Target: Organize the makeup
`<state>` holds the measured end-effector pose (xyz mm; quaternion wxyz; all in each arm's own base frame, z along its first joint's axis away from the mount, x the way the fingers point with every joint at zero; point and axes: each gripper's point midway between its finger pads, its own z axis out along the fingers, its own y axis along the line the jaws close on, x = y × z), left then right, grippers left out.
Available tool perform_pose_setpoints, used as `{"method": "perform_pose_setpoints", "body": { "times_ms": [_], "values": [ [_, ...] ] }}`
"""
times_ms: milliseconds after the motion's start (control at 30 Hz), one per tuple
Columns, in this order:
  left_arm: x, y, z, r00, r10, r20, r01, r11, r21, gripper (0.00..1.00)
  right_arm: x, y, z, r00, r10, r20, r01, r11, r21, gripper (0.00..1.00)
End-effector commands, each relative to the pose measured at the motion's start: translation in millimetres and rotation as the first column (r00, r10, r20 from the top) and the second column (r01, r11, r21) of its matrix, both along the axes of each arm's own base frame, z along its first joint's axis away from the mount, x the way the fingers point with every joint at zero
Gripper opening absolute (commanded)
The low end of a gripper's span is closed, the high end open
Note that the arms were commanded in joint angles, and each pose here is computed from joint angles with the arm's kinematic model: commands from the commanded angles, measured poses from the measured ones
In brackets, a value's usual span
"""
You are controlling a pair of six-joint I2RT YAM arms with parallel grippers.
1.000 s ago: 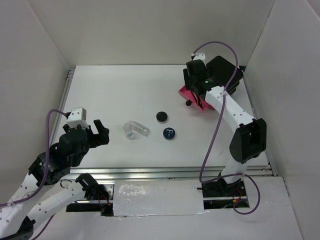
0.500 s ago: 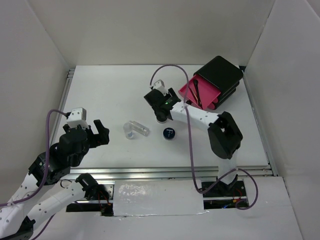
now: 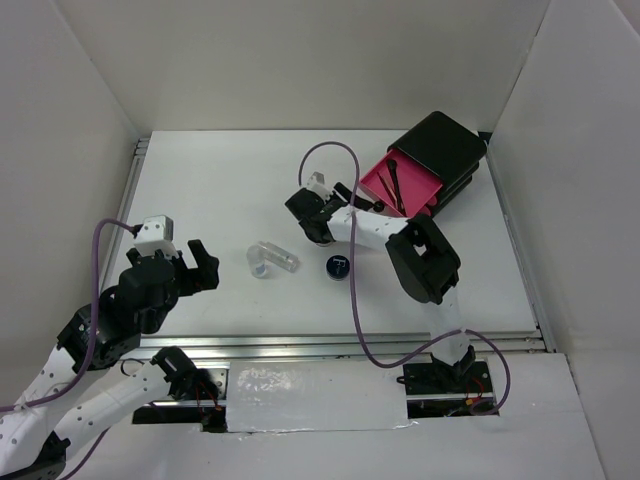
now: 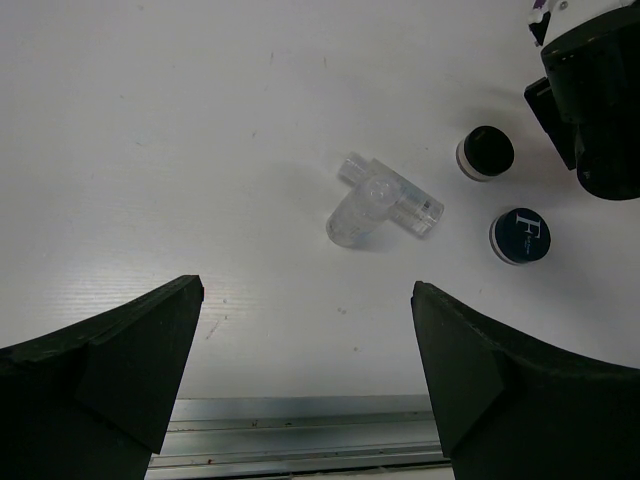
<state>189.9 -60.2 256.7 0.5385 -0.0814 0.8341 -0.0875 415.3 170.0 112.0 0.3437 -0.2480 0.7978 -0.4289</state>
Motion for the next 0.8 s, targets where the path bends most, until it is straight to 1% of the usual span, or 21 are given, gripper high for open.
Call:
{"method": "perform_pose_setpoints", "body": {
  "times_ms": [0, 67, 100, 167, 367, 533, 567, 767],
  "values": [
    [3.0, -0.9, 8.3, 0.999, 0.005, 0.032, -0.004, 1.000, -0.013, 1.00, 15.7, -8.4, 16.8, 0.997, -0.045, 0.070, 0.047, 0.999, -0.028, 0.67],
    [2.8, -0.8, 8.6, 0.999, 0.005, 0.033, -0.005, 1.000, -0.016, 0.99, 16.5, -13.9, 20.3, 0.994, -0.065, 0.091, 0.071, 0.995, -0.064, 0.66],
    [2.5, -0.5, 8.5, 0.999, 0.005, 0.033, -0.005, 1.000, -0.016, 0.99, 17.2, -16.4, 22.1, 0.992, -0.073, 0.099, 0.080, 0.995, -0.063, 0.63],
    [3.0, -0.9, 8.8, 0.999, 0.005, 0.034, -0.004, 1.000, -0.015, 0.99, 18.2, -17.0, 31.1, 0.988, -0.081, 0.131, 0.087, 0.995, -0.039, 0.62],
    [3.0, -0.9, 8.9, 0.999, 0.005, 0.033, -0.005, 1.000, -0.016, 0.99, 17.7, -23.1, 42.7, 0.983, -0.089, 0.162, 0.098, 0.994, -0.049, 0.60],
    [2.5, -0.3, 9.6, 0.999, 0.004, 0.038, -0.004, 1.000, -0.017, 0.99, 15.1, -30.4, 43.6, 0.979, -0.107, 0.175, 0.118, 0.992, -0.053, 0.55],
    [2.5, -0.8, 9.4, 0.999, 0.003, 0.036, -0.003, 1.000, -0.017, 0.99, 13.5, -31.8, 42.6, 0.980, -0.109, 0.168, 0.121, 0.991, -0.060, 0.52],
    [2.8, -1.9, 8.9, 0.999, -0.002, 0.034, 0.003, 1.000, -0.015, 0.99, 3.9, -41.8, 38.2, 0.975, -0.146, 0.166, 0.158, 0.985, -0.063, 0.53]
  ]
}}
